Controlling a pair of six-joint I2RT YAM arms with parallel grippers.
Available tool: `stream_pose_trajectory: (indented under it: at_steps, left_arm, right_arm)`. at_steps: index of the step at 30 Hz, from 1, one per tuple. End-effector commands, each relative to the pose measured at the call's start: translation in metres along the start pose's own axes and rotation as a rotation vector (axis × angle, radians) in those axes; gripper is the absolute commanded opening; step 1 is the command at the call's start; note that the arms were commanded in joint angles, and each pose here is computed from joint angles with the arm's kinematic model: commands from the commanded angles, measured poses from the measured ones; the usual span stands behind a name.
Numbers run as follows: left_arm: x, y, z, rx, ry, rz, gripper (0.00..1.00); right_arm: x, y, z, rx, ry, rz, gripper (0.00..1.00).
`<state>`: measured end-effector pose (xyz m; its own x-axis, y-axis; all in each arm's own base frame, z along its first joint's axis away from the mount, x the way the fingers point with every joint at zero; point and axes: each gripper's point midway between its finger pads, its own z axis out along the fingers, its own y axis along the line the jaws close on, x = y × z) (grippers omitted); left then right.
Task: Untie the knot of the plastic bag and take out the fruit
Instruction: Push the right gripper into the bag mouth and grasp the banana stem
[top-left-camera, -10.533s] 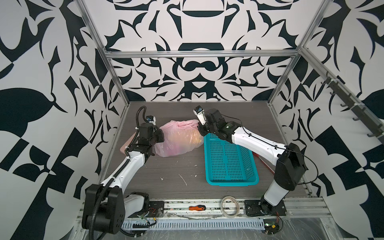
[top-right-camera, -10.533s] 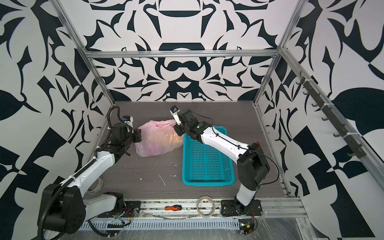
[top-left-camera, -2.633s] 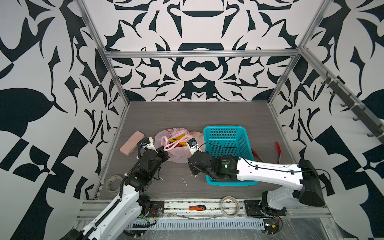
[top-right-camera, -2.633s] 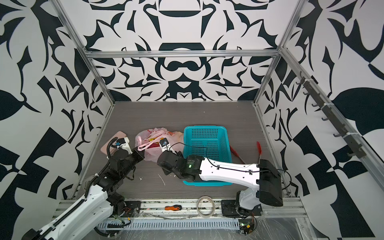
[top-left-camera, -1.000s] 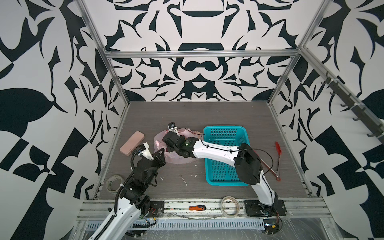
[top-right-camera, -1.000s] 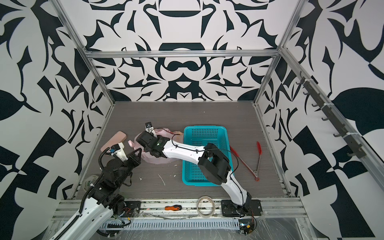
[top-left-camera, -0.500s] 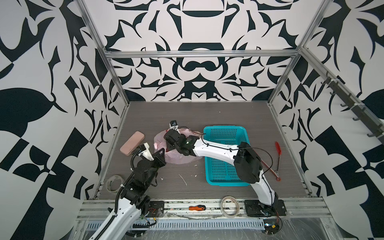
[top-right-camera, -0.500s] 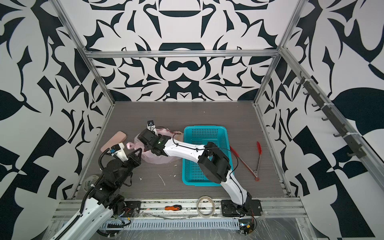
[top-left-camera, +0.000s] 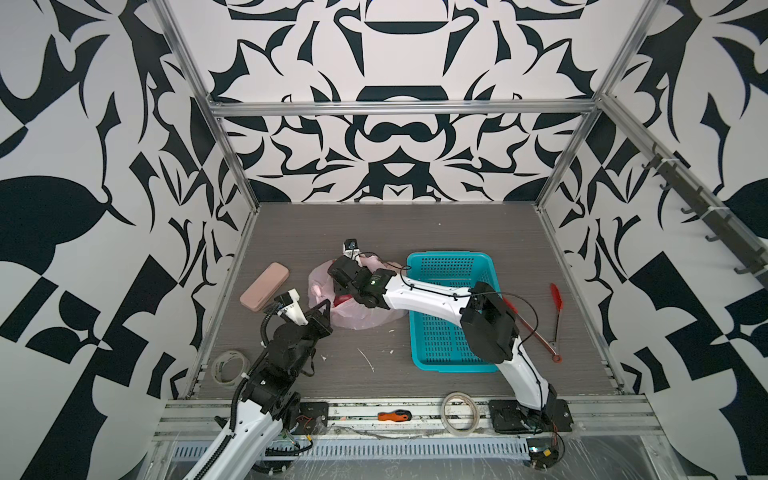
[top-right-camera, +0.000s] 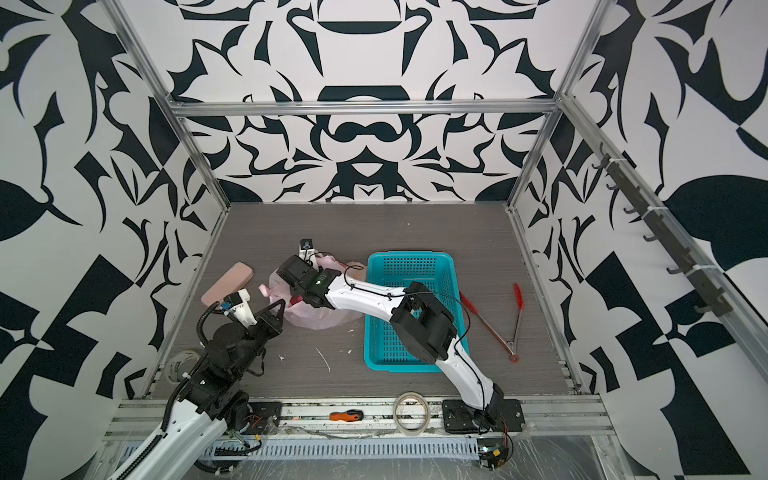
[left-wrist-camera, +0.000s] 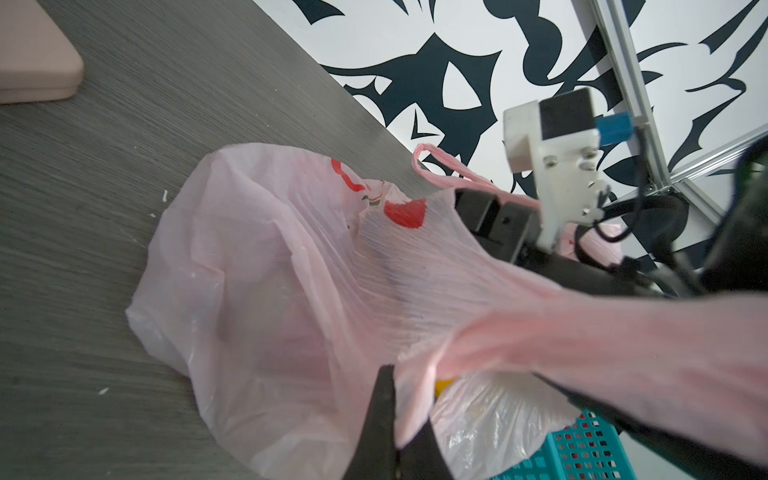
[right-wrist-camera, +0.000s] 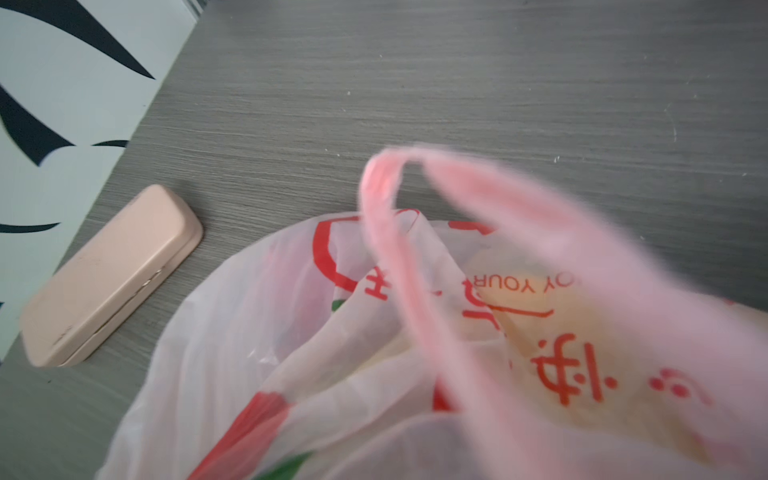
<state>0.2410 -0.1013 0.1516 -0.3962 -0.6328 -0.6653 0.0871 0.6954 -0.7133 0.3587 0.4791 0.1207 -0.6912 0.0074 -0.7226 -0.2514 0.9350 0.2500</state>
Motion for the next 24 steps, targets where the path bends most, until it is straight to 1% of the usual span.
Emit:
stream_pose_trajectory:
  at_steps: [1,8,14,22,24]
  left_arm:
    - [0.0023,0.0009,-0.0006,0.008,0.004,-0.011,0.0]
    - [0.005,0.0015,-0.0004,0.013,0.012,-0.014,0.0]
    - [0.0056,0.0034,-0.0009,0.011,0.008,-0.017,0.0]
    - [0.0047,0.0052,-0.0025,0.007,-0.002,-0.018,0.0]
    - [0.0049,0.0061,-0.0025,0.004,-0.003,-0.018,0.0]
  right_arm:
    - [-0.0279,0.0057,-0.0089,-0.011,-0.065,0.07,0.59]
    - [-0.0302,0.0037,-0.0041,0.001,-0.075,0.091,0.55]
    - [-0.0304,0.0012,-0.0039,0.013,-0.08,0.092,0.4]
    - [-0.0351,-0.0026,-0.0049,0.027,-0.092,0.094,0.25]
    - [-0.0352,-0.0032,-0.0058,0.028,-0.093,0.092,0.19]
